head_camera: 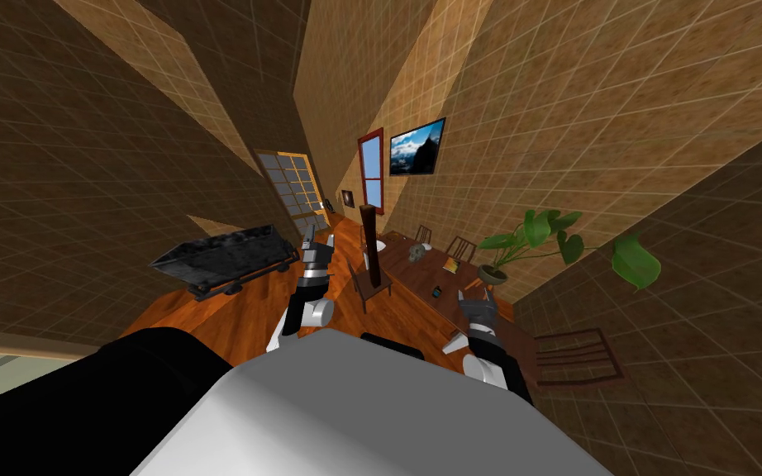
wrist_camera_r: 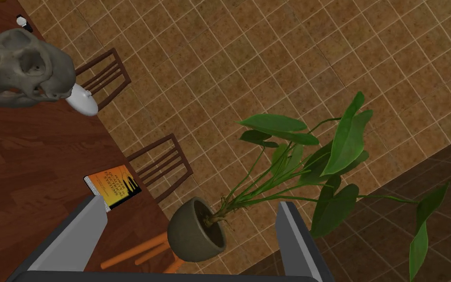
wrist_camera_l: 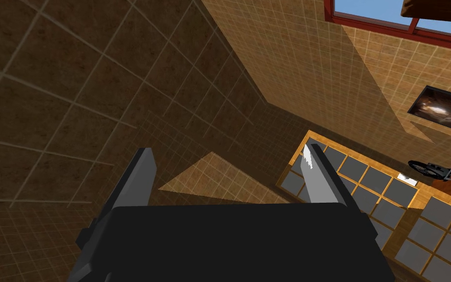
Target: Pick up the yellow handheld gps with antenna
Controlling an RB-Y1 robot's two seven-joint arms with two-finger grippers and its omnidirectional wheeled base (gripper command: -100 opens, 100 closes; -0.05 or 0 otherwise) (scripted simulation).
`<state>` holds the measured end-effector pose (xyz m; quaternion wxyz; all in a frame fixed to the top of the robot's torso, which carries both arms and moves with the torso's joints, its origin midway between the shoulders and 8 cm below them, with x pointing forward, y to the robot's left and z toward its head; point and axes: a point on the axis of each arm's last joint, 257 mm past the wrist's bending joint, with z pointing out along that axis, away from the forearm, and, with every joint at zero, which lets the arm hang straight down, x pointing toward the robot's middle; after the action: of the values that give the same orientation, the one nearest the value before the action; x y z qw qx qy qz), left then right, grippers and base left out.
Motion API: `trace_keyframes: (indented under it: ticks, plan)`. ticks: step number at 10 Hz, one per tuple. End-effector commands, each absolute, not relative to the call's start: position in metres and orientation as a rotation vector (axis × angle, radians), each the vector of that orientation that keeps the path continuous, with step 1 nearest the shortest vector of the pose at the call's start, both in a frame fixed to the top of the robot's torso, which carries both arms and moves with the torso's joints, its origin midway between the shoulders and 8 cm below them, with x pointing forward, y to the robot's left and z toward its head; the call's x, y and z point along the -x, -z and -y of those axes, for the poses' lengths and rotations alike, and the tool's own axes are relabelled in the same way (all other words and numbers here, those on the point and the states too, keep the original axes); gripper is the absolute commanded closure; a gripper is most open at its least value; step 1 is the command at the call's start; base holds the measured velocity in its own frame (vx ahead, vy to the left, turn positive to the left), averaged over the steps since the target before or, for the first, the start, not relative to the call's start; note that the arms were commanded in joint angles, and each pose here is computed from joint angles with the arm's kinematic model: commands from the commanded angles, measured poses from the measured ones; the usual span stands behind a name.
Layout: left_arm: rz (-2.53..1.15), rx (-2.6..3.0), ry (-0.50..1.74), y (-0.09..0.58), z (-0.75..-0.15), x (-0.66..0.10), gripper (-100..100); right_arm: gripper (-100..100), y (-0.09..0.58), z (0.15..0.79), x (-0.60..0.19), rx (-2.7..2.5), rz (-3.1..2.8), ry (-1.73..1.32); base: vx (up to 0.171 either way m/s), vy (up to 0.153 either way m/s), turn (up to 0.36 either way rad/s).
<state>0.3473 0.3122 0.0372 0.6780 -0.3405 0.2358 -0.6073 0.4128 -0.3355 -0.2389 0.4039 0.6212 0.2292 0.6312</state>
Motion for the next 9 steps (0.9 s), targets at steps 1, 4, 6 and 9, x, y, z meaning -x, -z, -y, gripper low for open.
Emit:
trace_keyframes:
  ticks: [1, 4, 6, 9]
  plan:
    - [-0.530, 0.765, 1.365, -0.037, -0.312, -0.347, 0, -100, 0.261, 0.340, -0.414, -1.654, -0.539, -1.608, 0.024, 0.013, 0.034]
    - [-0.530, 0.765, 1.365, -0.037, -0.312, -0.347, 0, -100, 0.298, 0.345, -0.412, -1.762, -0.510, -1.586, 0.020, 0.009, 0.024]
    - [-0.530, 0.765, 1.365, -0.037, -0.312, -0.347, 0, -100, 0.319, 0.347, -0.412, -1.841, -0.467, -1.587, 0.024, 0.012, 0.030]
    - [-0.530, 0.765, 1.365, -0.037, -0.312, -0.347, 0, -100, 0.345, 0.350, -0.410, -1.928, -0.423, -1.574, 0.021, 0.004, 0.020]
